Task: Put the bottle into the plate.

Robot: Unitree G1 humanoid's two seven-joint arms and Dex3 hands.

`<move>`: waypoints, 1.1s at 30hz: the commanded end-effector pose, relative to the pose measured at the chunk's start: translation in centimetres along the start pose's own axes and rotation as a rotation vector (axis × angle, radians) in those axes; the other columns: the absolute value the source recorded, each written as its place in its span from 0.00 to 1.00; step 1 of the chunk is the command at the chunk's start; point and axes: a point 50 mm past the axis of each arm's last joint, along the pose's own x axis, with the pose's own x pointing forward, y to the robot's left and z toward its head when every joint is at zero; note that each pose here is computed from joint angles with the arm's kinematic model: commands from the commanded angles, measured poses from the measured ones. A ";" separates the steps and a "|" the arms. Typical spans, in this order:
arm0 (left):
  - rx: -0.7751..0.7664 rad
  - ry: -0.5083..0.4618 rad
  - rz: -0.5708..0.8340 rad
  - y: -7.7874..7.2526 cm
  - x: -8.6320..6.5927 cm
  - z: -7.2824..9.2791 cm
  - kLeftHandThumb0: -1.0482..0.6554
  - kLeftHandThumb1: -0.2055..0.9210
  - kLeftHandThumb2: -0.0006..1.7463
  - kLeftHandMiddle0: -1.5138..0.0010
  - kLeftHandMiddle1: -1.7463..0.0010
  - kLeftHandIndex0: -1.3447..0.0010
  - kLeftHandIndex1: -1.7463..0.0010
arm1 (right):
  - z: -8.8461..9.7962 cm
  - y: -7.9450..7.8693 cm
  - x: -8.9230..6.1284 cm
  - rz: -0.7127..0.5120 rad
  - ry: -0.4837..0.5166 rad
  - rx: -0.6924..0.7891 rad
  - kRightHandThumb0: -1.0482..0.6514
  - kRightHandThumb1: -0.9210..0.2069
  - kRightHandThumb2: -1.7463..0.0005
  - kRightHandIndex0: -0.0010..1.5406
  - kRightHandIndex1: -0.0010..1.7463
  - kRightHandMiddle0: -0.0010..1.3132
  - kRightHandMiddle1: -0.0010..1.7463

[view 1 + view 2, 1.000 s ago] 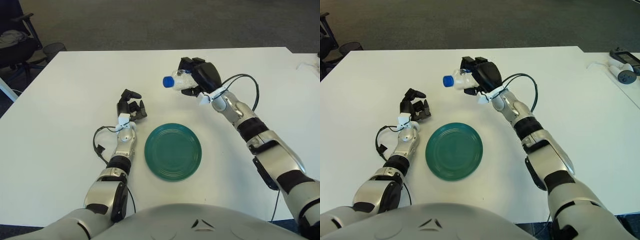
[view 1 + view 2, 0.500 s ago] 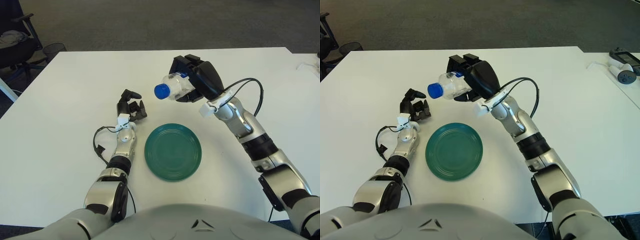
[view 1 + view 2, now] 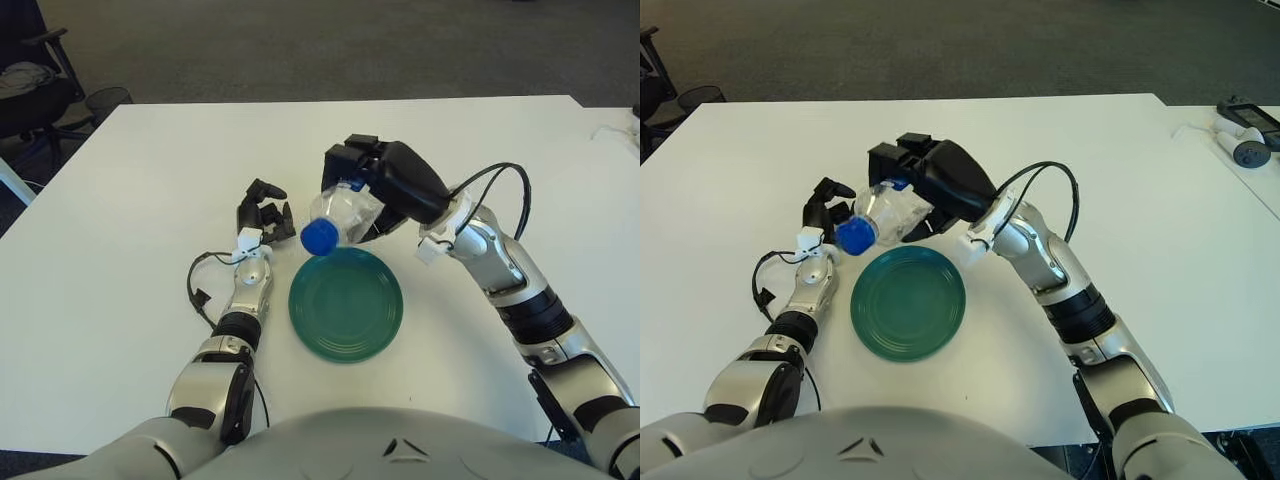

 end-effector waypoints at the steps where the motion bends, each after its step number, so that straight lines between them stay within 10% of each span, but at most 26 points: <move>1: 0.050 0.088 0.025 0.5 -1.2 -1.6 0.33 0.42 0.79 0.23 0.00 0.52 0.00 | 0.7 0.7 -0.5 0.047 -0.038 -0.017 0.35 0.48 0.29 0.70 1.00 0.43 1.00; 33: -0.025 0.089 0.024 0.5 -1.0 -1.8 0.34 0.44 0.77 0.25 0.00 0.54 0.00 | -0.2 5.7 -2.5 0.331 -0.081 -0.182 0.34 0.53 0.25 0.76 1.00 0.46 1.00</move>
